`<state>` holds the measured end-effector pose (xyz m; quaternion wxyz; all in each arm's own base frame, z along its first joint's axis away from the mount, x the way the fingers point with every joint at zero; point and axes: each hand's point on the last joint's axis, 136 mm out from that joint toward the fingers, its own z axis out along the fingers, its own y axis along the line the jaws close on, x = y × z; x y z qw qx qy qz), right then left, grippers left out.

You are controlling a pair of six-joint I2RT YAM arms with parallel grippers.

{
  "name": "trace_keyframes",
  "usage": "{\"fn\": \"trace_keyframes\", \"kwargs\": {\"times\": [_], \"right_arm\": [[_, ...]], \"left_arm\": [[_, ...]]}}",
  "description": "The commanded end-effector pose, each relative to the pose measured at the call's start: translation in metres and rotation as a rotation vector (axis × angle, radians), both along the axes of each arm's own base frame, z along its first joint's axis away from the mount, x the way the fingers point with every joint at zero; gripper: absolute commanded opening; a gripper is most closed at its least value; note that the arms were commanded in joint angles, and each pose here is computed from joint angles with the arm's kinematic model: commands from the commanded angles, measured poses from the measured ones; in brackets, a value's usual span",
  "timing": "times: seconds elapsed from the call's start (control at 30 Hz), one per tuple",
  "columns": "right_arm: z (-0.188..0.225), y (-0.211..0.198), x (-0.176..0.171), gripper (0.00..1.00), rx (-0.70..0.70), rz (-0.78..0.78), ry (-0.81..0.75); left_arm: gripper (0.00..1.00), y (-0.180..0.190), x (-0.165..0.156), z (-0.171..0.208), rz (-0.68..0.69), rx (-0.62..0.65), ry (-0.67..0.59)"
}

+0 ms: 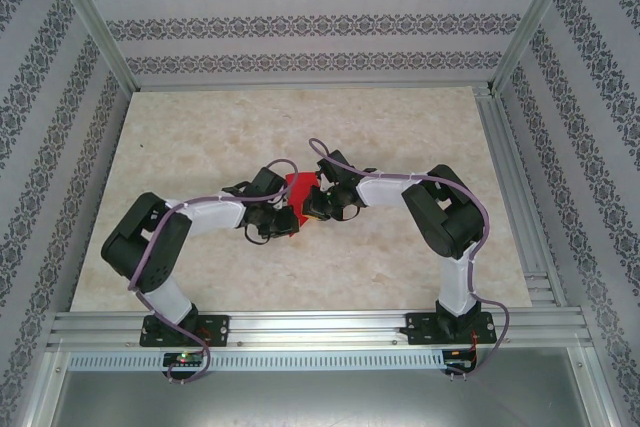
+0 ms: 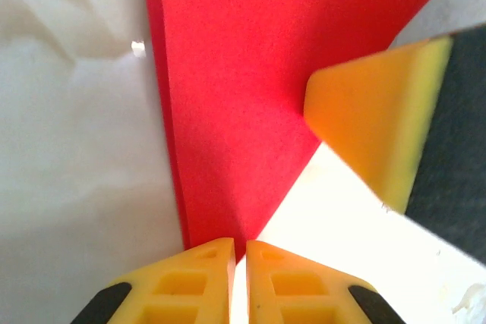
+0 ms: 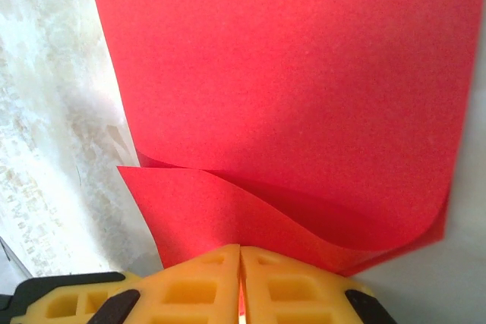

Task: Fold a paper plane with a square sheet of paper (pick it up from the middle)
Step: Third fold the triangle at the center of the table.

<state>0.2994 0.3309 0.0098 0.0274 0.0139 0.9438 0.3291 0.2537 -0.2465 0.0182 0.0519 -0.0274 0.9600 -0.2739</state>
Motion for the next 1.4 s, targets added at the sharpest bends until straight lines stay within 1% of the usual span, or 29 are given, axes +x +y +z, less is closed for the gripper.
{"fn": "trace_keyframes", "kwargs": {"times": [0.0,0.17,0.23,0.33,0.43,0.53,0.67,0.83,1.07,1.23,1.37], "right_arm": [[-0.053,-0.034,-0.02,0.1,-0.174,-0.03,0.095],[-0.054,-0.034,-0.02,0.1,-0.175,-0.029,0.096],[-0.053,-0.034,-0.02,0.1,-0.175,-0.029,0.095],[-0.053,-0.034,-0.02,0.1,-0.175,-0.03,0.094],[-0.054,-0.035,-0.02,0.1,-0.177,-0.031,0.096],[-0.054,-0.034,-0.02,0.1,-0.175,-0.032,0.095],[-0.054,-0.034,-0.02,0.1,-0.174,-0.032,0.094],[-0.054,-0.034,-0.02,0.1,-0.172,-0.03,0.093],[-0.053,-0.032,-0.019,0.1,-0.164,-0.031,0.091],[-0.052,-0.031,-0.019,0.1,-0.155,-0.031,0.09],[-0.039,-0.023,-0.012,0.1,-0.116,-0.017,0.063]], "left_arm": [[0.14,0.001,-0.034,-0.002,-0.076,0.003,0.077],[0.14,0.004,-0.037,-0.002,-0.085,0.024,0.077],[0.14,0.004,-0.033,0.004,-0.084,0.029,0.055],[0.14,0.002,-0.018,0.027,-0.058,0.009,-0.037],[0.14,-0.001,0.001,0.055,-0.004,-0.026,-0.147],[0.14,0.002,0.015,0.065,0.043,-0.026,-0.207],[0.13,0.002,0.023,0.052,0.067,-0.006,-0.187],[0.12,-0.009,0.024,0.033,0.058,-0.035,-0.137],[0.12,-0.014,0.023,0.017,0.051,-0.045,-0.103],[0.11,-0.007,0.019,0.0,0.061,0.001,-0.071],[0.11,0.007,0.011,-0.012,0.073,0.067,-0.045]]}}
